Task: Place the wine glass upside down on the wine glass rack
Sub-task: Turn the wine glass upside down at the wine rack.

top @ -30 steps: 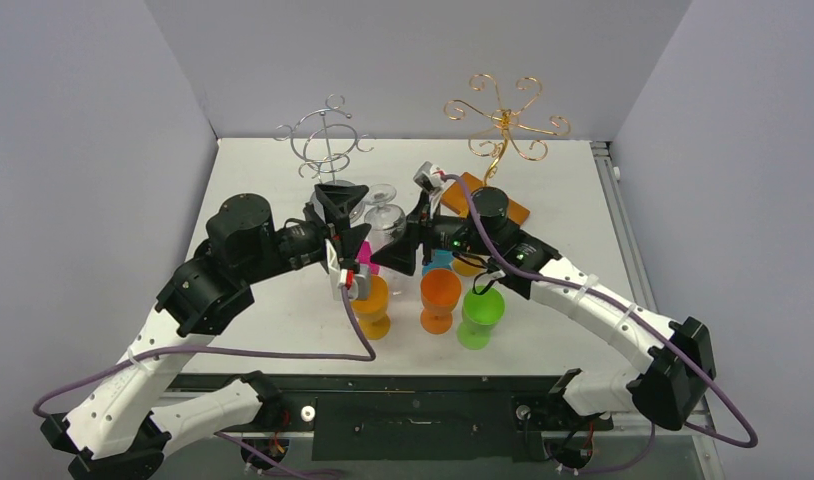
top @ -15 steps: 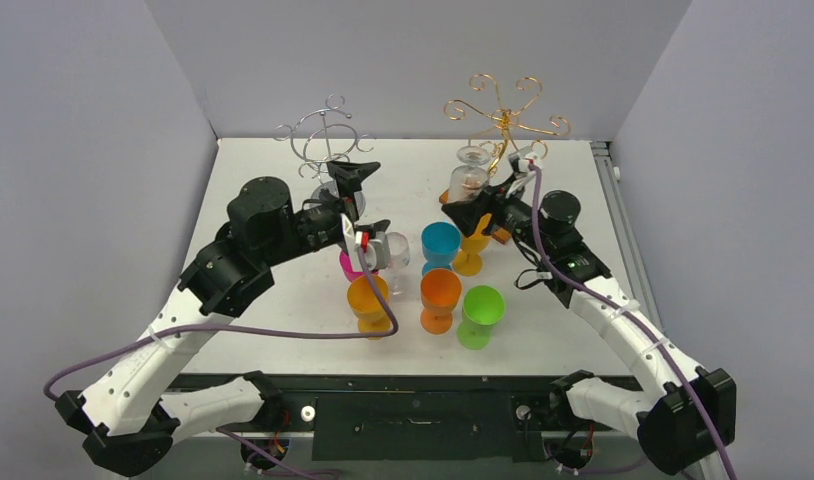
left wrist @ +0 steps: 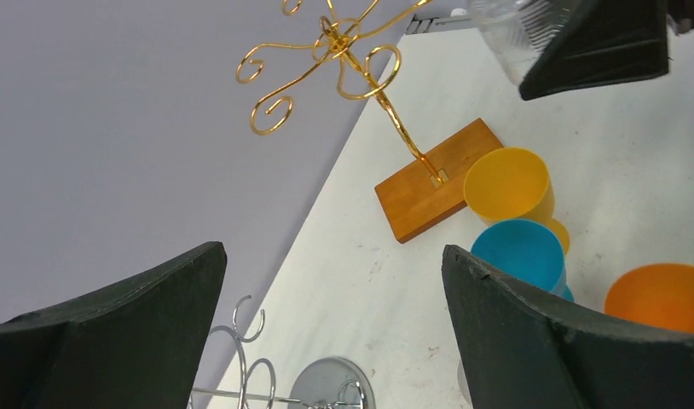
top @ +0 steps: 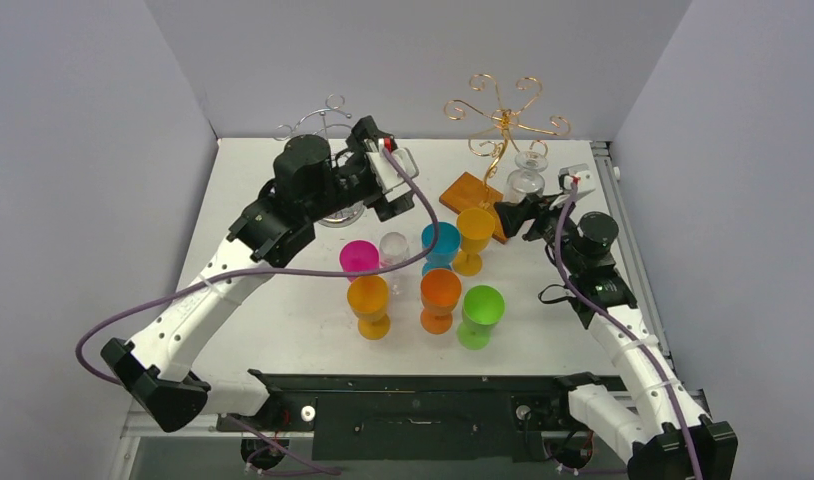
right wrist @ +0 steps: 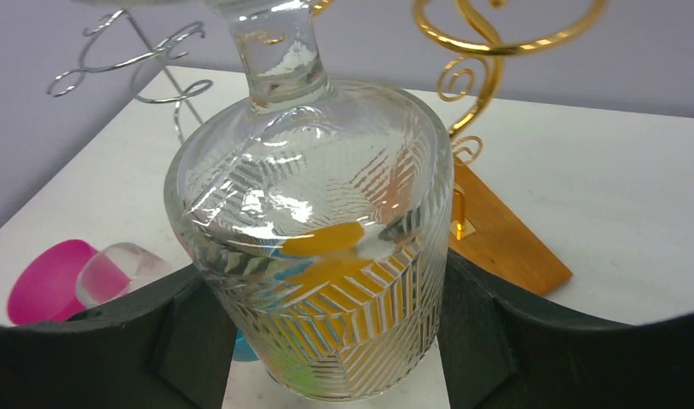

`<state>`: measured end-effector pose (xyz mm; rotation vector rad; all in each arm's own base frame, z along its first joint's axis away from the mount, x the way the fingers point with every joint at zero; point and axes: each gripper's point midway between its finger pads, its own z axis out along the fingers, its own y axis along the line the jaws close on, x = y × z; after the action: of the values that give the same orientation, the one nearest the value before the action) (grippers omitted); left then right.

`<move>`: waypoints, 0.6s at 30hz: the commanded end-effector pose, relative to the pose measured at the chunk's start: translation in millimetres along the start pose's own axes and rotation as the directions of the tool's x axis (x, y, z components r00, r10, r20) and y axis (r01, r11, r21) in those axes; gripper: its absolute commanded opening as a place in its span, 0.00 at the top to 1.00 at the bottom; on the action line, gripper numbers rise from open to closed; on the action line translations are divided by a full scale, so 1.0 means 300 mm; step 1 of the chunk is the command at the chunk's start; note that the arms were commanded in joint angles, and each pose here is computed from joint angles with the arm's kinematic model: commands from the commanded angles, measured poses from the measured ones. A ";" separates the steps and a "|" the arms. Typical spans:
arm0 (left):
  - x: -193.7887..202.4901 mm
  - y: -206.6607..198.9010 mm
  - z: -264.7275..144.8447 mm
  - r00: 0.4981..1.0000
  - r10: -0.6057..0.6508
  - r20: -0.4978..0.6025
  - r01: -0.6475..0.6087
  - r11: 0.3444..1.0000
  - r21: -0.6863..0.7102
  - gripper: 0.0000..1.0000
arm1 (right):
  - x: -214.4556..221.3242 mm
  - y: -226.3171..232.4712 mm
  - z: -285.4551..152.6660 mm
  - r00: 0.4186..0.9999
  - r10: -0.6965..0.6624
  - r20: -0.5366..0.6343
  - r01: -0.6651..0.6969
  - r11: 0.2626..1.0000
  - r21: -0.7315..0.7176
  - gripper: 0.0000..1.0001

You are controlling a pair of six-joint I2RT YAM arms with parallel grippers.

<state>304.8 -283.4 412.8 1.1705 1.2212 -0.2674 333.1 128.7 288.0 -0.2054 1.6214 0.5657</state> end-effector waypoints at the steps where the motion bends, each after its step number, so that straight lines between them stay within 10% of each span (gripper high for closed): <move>1: -0.090 0.093 0.043 0.988 -0.117 0.097 0.122 0.991 -0.049 0.06 | -0.075 -0.082 -0.049 0.991 -0.084 0.102 0.073 0.991 0.110 1.00; 18: -0.029 -0.003 0.121 0.991 -0.039 0.125 0.028 0.996 0.083 0.11 | -0.120 -0.297 0.017 0.985 -0.114 0.131 0.078 0.966 0.247 1.00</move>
<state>335.7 -318.2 394.4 1.1763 1.2384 -0.4047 364.9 49.5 236.5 -0.0220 1.7260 0.3184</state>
